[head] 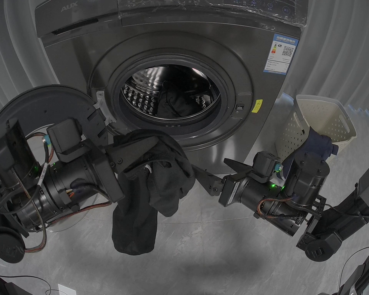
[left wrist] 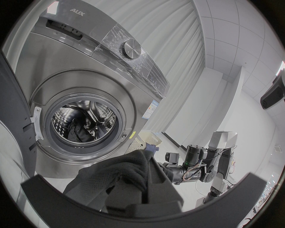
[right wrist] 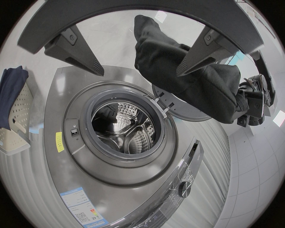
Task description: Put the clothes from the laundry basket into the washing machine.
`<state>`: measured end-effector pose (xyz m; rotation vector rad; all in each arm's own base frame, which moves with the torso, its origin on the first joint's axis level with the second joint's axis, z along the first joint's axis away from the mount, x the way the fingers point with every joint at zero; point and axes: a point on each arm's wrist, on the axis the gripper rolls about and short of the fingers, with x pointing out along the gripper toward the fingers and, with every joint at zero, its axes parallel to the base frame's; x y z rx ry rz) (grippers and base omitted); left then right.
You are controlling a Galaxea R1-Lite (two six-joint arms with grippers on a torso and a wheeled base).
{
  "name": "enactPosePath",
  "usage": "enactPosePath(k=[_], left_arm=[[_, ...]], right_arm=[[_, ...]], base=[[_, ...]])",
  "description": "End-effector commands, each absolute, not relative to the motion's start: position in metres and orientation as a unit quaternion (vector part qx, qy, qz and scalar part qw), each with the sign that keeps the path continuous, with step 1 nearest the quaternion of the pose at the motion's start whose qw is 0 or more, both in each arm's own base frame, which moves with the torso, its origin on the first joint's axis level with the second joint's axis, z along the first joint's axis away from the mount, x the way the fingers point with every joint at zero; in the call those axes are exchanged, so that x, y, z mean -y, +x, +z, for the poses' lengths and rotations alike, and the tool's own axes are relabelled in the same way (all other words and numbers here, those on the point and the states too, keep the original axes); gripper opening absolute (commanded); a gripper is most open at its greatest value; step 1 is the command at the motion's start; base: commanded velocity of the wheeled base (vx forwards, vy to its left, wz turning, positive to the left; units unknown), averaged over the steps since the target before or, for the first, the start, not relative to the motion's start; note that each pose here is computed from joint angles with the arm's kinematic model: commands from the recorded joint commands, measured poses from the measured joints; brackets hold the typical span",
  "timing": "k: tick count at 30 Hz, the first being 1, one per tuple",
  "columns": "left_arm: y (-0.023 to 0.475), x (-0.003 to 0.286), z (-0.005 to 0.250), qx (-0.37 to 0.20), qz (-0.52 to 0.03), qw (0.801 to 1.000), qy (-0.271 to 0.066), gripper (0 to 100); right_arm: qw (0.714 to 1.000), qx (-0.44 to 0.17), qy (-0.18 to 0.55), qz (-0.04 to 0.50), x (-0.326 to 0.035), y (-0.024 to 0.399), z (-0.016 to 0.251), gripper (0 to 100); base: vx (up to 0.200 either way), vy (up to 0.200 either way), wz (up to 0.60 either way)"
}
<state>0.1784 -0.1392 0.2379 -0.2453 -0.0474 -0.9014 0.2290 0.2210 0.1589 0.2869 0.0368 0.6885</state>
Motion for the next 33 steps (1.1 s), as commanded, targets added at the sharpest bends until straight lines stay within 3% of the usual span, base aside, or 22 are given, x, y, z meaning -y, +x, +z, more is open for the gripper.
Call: enactPosePath(k=[1, 10, 19, 33], left_arm=[[0.177, 0.135, 0.238, 0.024, -0.431, 0.894, -0.119, 0], [0.177, 0.132, 0.231, 0.011, -0.424, 0.898, -0.116, 0], [0.187, 0.135, 0.223, -0.006, -0.413, 0.904, -0.113, 0], [0.192, 0.139, 0.221, -0.009, -0.408, 0.906, -0.111, 0]], right_arm=[[0.93, -0.011, 0.134, 0.342, -0.221, 0.225, 0.157, 100], [0.928, 0.009, 0.121, 0.352, -0.216, 0.217, 0.158, 100], [0.909, 0.018, 0.122, 0.397, -0.206, 0.193, 0.17, 100], [0.896, 0.02, 0.124, 0.426, -0.223, 0.188, 0.162, 100]], base=[[0.0, 0.0, 0.0], [0.0, 0.0, 0.0], [0.0, 0.0, 0.0], [0.0, 0.0, 0.0]])
